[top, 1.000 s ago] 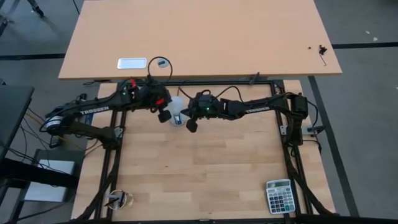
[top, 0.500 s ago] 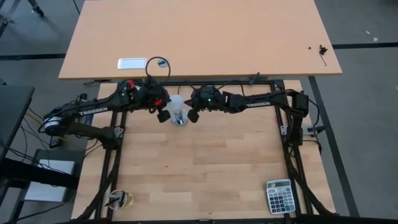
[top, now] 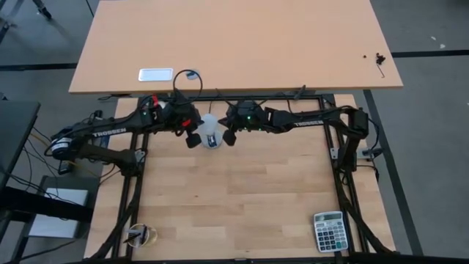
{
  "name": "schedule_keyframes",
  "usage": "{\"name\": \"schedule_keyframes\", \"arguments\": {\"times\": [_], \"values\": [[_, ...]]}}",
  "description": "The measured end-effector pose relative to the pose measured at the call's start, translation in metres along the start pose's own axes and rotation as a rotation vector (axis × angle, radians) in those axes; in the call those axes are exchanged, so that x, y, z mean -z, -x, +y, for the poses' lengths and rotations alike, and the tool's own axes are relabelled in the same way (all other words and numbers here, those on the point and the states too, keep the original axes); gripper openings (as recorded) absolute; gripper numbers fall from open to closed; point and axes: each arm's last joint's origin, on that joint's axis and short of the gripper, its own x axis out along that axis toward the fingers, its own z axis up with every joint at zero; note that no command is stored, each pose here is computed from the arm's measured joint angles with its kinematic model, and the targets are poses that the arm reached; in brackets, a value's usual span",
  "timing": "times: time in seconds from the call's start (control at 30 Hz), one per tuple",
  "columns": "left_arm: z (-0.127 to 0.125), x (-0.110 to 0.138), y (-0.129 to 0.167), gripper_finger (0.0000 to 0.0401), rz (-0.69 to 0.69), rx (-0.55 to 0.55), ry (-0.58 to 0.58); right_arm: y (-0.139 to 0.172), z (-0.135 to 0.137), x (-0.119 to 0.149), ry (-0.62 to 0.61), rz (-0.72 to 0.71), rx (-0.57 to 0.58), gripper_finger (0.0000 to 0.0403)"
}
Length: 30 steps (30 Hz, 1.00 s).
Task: Screw lightbulb
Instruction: Remove the white light bulb from the silver lamp
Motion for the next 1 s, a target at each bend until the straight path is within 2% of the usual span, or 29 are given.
{"name": "schedule_keyframes", "arguments": {"times": [0.2,0.5,1.0], "values": [[0.003,0.002,0.013,0.0000,-0.019,-0.038,0.003,0.001,0.016,0.000,0.027,-0.016,-0.105,0.0009],[0.005,0.001,0.001,0.0000,-0.001,-0.060,0.002,-0.012,0.022,0.008,0.040,-0.032,-0.126,0.0009],[0.000,0.001,0.002,0.0000,0.008,-0.032,-0.002,-0.014,0.008,0.009,0.028,-0.022,-0.060,0.0009]]}}
